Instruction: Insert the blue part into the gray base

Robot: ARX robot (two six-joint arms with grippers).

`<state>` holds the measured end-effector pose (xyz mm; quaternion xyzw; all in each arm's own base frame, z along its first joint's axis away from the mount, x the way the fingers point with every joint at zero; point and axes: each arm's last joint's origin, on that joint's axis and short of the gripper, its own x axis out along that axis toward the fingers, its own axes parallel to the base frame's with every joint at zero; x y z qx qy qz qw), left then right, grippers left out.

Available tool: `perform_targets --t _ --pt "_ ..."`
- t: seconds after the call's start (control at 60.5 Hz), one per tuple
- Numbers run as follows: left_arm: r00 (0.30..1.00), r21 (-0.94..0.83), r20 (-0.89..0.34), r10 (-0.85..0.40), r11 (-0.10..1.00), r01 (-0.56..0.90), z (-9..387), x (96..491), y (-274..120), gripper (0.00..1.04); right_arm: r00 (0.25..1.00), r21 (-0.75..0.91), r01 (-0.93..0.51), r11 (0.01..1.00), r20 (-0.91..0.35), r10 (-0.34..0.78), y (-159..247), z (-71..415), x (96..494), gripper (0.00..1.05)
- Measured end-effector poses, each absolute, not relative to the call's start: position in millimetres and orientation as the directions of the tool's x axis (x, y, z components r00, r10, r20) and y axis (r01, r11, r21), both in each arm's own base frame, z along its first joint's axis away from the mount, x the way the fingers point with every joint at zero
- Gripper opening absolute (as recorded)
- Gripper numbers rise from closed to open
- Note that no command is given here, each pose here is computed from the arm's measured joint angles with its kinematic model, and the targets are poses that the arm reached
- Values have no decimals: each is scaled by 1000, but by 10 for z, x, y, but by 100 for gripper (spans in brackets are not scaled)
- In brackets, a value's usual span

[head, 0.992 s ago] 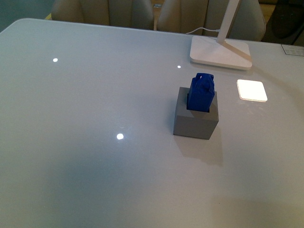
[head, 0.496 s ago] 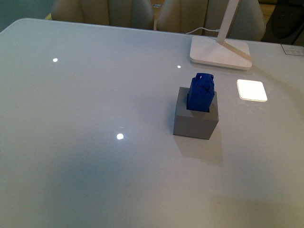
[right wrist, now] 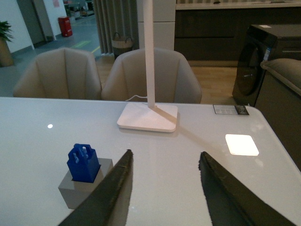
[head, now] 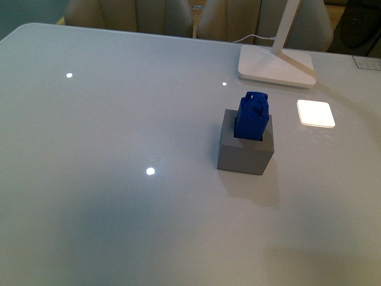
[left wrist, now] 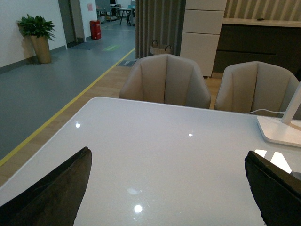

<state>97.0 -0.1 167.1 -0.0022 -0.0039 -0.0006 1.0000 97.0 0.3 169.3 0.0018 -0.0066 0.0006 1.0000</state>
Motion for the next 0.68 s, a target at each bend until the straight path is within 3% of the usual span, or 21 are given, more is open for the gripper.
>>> perform_targets --t 0.149,0.248,0.678 --pt "1000 -4 8 -1 1000 1 1671 970 -1 97 1000 4 -1 1000 13 1 3 1693 970 83" --pt "1000 -4 8 -1 1000 1 1671 970 -1 97 1000 4 -1 1000 13 1 3 1693 970 97" --pt "1000 -4 8 -1 1000 1 1671 970 -1 97 1000 4 -1 1000 13 1 3 1693 970 96"
